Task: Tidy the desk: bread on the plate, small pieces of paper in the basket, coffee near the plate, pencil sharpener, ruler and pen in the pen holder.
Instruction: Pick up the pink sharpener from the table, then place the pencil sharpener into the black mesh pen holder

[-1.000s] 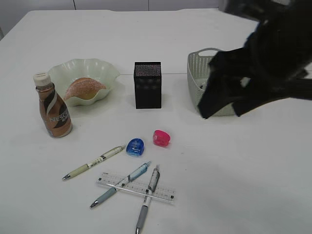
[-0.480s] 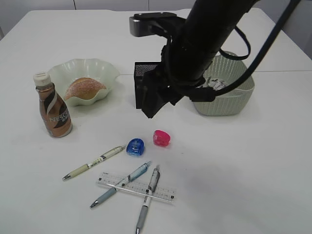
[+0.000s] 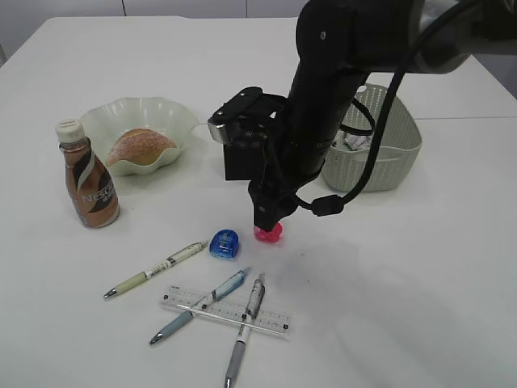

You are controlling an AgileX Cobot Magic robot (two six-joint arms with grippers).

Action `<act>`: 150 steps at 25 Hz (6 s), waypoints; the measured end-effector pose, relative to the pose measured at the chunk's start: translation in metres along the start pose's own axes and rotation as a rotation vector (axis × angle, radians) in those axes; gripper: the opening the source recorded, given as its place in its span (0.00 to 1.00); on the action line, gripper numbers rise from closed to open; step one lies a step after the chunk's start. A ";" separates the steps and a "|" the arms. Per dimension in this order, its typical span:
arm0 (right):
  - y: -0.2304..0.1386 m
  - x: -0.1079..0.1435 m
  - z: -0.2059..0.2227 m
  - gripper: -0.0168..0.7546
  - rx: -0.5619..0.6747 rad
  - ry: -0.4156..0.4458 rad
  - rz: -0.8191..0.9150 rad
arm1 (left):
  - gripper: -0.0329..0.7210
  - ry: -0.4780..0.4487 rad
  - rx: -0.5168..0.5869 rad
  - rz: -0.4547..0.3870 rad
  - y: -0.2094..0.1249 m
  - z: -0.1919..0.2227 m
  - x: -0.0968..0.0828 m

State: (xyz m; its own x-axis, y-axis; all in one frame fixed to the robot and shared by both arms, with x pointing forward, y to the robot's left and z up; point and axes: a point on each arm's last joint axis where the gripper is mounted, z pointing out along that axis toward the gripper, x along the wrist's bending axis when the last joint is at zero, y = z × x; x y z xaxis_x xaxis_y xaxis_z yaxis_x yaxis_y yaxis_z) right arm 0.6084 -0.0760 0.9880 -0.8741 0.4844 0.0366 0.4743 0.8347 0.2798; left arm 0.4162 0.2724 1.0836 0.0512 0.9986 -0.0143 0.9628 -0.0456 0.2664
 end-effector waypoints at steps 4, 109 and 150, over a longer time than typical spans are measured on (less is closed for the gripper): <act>0.000 -0.011 0.016 0.71 0.010 -0.075 -0.072 | 0.76 0.000 0.000 0.000 0.000 0.000 0.000; 0.087 -0.099 -0.022 0.22 -0.592 -0.558 0.540 | 0.71 0.022 -0.005 0.010 0.000 -0.001 0.002; 0.073 -0.113 0.038 0.45 -0.476 -0.539 0.624 | 0.69 0.057 -0.009 0.022 0.000 -0.001 0.005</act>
State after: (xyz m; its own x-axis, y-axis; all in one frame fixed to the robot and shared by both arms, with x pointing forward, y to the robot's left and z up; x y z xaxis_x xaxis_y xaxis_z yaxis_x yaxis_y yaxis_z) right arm 0.7458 -0.0601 0.9676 -0.2548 0.9615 -0.1028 0.6422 0.2477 0.7254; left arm 0.4167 0.2776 1.0843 0.0570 0.9973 0.0465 0.9590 -0.0676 0.2752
